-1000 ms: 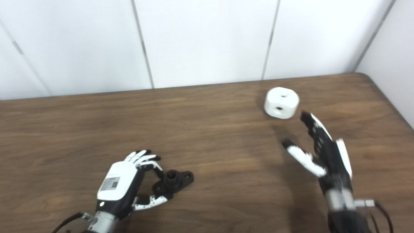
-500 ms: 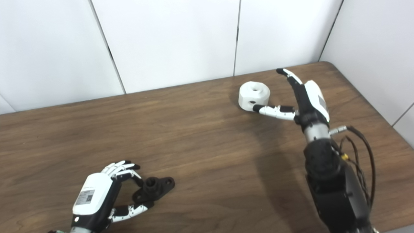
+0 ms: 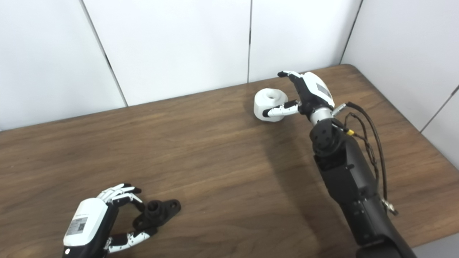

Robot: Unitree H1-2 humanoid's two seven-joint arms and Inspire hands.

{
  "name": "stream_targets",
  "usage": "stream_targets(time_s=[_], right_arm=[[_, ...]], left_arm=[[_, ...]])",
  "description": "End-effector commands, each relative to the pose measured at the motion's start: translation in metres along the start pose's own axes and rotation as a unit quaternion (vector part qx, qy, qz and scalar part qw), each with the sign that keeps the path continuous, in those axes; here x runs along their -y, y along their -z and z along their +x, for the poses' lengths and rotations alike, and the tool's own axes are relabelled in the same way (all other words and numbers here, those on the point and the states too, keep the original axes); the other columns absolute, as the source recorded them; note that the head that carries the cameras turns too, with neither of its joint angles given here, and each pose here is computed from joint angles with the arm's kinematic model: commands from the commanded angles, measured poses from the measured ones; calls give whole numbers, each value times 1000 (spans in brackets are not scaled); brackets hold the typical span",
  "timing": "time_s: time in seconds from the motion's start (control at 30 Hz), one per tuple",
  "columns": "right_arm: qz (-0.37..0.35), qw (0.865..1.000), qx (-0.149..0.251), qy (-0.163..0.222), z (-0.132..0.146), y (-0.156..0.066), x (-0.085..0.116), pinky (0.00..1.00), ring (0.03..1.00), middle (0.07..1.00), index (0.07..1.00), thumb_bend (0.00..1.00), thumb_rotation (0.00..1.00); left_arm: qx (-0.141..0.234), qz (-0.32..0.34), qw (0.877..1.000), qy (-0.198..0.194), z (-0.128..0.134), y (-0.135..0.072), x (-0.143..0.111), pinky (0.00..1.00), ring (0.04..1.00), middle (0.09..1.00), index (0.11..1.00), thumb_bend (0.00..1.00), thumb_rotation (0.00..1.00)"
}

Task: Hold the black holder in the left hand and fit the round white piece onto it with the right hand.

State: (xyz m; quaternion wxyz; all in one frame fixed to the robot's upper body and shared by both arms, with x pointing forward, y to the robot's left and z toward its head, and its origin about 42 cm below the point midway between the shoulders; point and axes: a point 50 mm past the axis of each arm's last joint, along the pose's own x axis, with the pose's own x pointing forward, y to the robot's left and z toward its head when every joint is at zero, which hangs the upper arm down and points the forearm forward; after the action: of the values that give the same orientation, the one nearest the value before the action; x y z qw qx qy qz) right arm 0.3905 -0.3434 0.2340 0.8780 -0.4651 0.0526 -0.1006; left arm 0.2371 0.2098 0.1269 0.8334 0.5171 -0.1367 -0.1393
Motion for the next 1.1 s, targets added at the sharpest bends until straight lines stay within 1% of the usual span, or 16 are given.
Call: stream_targets(time_s=[0.0,0.07,0.17,0.37,0.53,0.6,0.77,0.87,0.93,1.0,1.07], right_arm=[[-27,999,12,28,16,-12,27,885,972,933,857,871,258],[-41,999,7,21,23,-11,26,893,972,930,852,885,253],[-57,998,2,12,32,-12,25,906,976,935,852,893,273],[-64,998,-11,-2,46,-13,21,915,981,940,853,897,276],[-60,998,-17,-7,55,-17,21,936,984,942,844,877,280],[-55,998,-17,-9,56,-20,22,928,981,944,839,868,289],[-53,998,-12,-9,58,-25,25,881,955,937,792,848,323],[-48,999,-9,-6,57,-29,26,853,937,923,757,828,317],[-45,999,-7,-5,57,-31,26,809,911,916,736,821,315],[-43,999,-6,-4,57,-32,26,786,898,915,724,816,307],[-45,999,-4,-3,57,-33,26,824,923,911,708,805,301]], left_arm=[[-15,16,1000,22,-6,11,2,845,844,764,486,521,56],[-16,16,1000,21,-6,12,2,842,841,762,486,522,55],[-18,14,1000,19,-6,11,1,841,837,759,486,522,55],[-21,11,999,21,-4,13,2,841,833,757,486,522,55],[-24,9,999,21,-4,13,3,842,834,758,486,522,55],[-24,10,999,20,-3,13,3,840,833,758,486,522,55],[-24,9,999,21,-2,12,3,838,834,760,486,522,55],[-24,7,999,20,-3,13,3,839,834,761,486,522,55],[-25,8,999,21,-3,14,3,837,834,761,486,521,56],[-25,8,999,20,-2,14,3,833,832,761,486,521,56],[-25,9,999,22,-2,15,2,837,834,761,486,521,56]])
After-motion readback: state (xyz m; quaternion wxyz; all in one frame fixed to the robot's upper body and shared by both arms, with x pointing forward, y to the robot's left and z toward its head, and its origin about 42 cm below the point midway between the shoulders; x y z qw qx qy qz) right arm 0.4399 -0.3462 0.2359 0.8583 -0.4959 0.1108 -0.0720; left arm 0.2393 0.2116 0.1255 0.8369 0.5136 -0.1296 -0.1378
